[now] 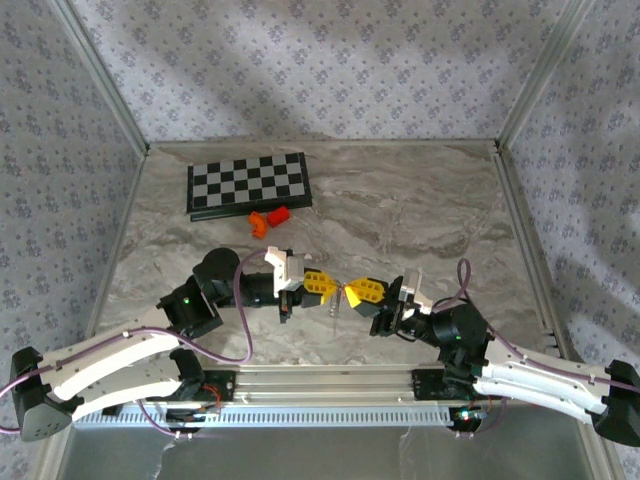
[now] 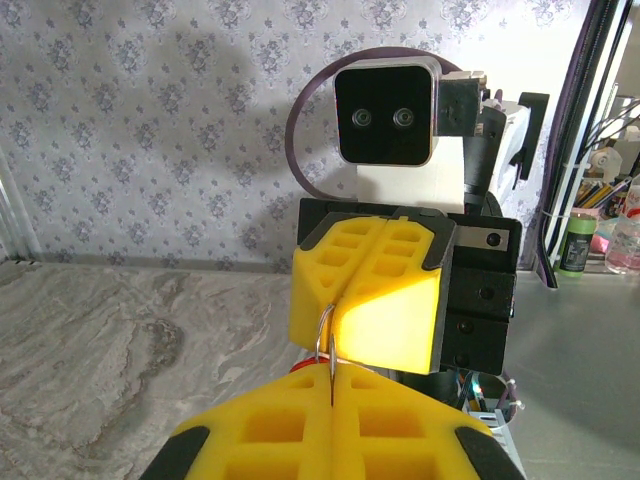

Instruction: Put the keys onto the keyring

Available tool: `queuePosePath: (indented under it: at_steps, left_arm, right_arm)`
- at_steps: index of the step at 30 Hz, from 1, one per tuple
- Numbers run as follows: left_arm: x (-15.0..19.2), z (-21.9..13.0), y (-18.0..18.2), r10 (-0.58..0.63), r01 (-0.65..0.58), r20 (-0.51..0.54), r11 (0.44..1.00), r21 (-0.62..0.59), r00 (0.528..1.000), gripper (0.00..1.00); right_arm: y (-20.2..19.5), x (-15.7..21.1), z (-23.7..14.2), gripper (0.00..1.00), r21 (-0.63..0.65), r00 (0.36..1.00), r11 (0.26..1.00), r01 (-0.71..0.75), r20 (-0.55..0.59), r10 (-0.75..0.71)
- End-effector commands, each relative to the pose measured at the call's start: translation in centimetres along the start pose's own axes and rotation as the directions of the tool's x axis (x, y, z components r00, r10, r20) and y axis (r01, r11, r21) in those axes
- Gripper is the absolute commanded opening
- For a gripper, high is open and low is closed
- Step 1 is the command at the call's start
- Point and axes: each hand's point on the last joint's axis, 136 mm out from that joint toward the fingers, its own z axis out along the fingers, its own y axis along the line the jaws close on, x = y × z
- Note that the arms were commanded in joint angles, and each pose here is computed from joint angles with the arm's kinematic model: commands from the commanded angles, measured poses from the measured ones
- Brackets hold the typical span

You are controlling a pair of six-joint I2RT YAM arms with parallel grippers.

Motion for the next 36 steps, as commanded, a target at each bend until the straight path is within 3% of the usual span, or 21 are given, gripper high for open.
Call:
queuePosePath:
  at_steps: [1,36]
  left_arm:
    - [-2.52,-0.39,-0.82,0.048,-0.050,0.062,0.998,0.025,0.997,0.00]
    - [-2.24,-0.32,-0.80,0.045,-0.047,0.060,0.999,0.023,0.997,0.00]
  right_arm:
    - [0.29,-1.15,-0.26,0.00,-0.009,0.999,1.000,-0.003,0.044,0.003]
    - [0.46,-0.74,-0.50,0.00,-0.018,0.999,1.000,-0.010,0.034,0.011]
